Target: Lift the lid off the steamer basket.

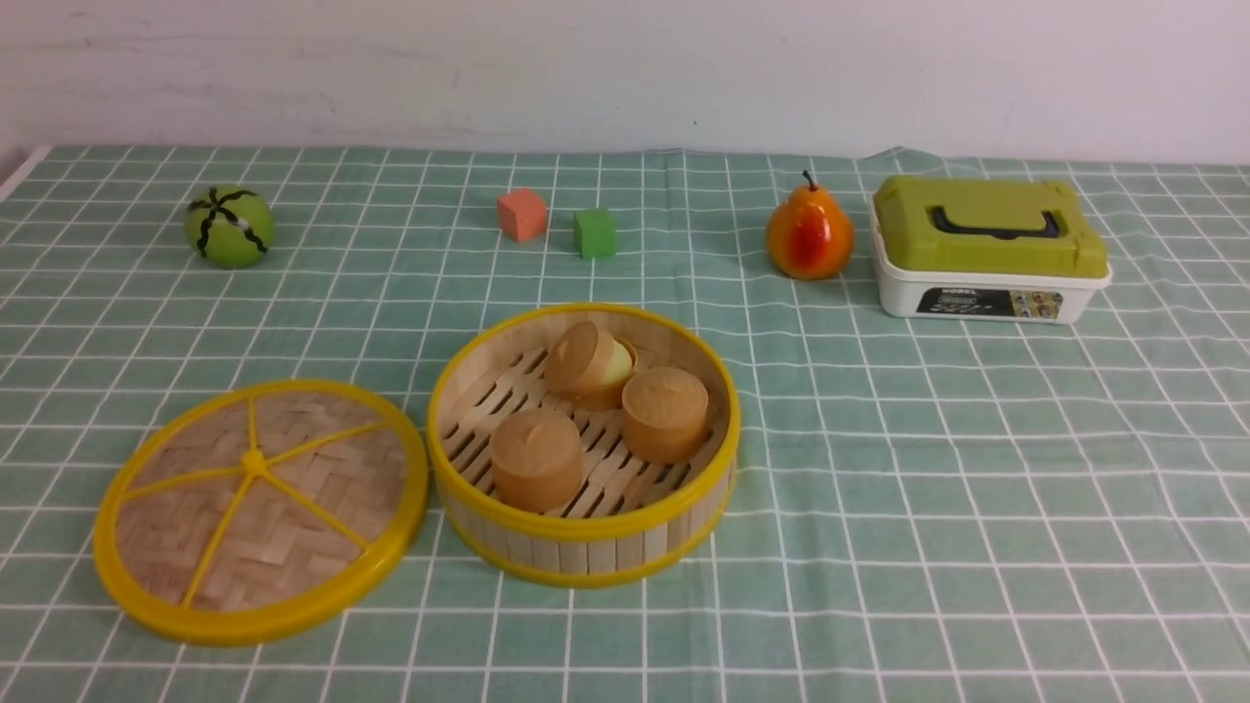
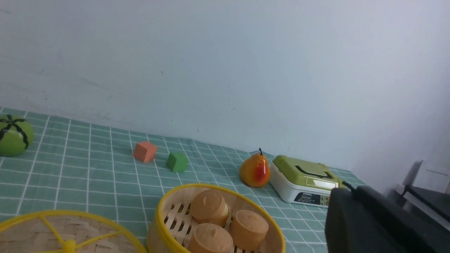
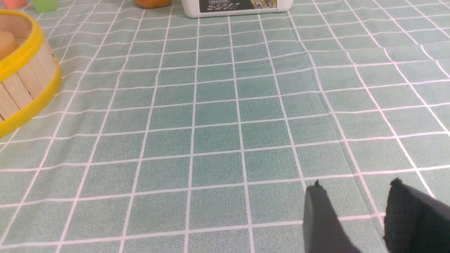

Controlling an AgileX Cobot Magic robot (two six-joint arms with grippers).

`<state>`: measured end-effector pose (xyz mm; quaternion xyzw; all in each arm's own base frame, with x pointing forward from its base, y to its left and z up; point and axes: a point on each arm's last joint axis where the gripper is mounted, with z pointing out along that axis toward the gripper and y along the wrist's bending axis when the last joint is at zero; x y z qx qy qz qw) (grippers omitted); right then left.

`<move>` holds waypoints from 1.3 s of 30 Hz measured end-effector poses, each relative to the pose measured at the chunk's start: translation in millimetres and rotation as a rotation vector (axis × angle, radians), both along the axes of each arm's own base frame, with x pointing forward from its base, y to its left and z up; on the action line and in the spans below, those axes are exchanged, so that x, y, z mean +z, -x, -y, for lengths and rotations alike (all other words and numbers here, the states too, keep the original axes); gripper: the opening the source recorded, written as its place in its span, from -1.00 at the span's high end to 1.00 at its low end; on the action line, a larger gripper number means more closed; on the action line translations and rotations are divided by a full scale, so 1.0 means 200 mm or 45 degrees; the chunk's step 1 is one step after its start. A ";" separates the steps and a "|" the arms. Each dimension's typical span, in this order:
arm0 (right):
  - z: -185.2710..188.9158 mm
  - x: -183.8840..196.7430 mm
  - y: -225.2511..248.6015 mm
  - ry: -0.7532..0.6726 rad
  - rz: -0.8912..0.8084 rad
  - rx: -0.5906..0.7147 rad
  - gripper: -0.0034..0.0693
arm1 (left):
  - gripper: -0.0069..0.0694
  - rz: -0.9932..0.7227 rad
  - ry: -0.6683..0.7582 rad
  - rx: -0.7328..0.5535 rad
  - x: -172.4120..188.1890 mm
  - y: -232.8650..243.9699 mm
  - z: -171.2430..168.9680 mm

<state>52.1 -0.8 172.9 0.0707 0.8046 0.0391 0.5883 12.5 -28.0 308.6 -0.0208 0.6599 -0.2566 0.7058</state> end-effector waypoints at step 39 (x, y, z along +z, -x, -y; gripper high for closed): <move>0.00 0.00 0.00 0.000 0.000 0.000 0.24 | 0.82 -0.541 -0.165 0.271 -0.69 -0.20 -0.11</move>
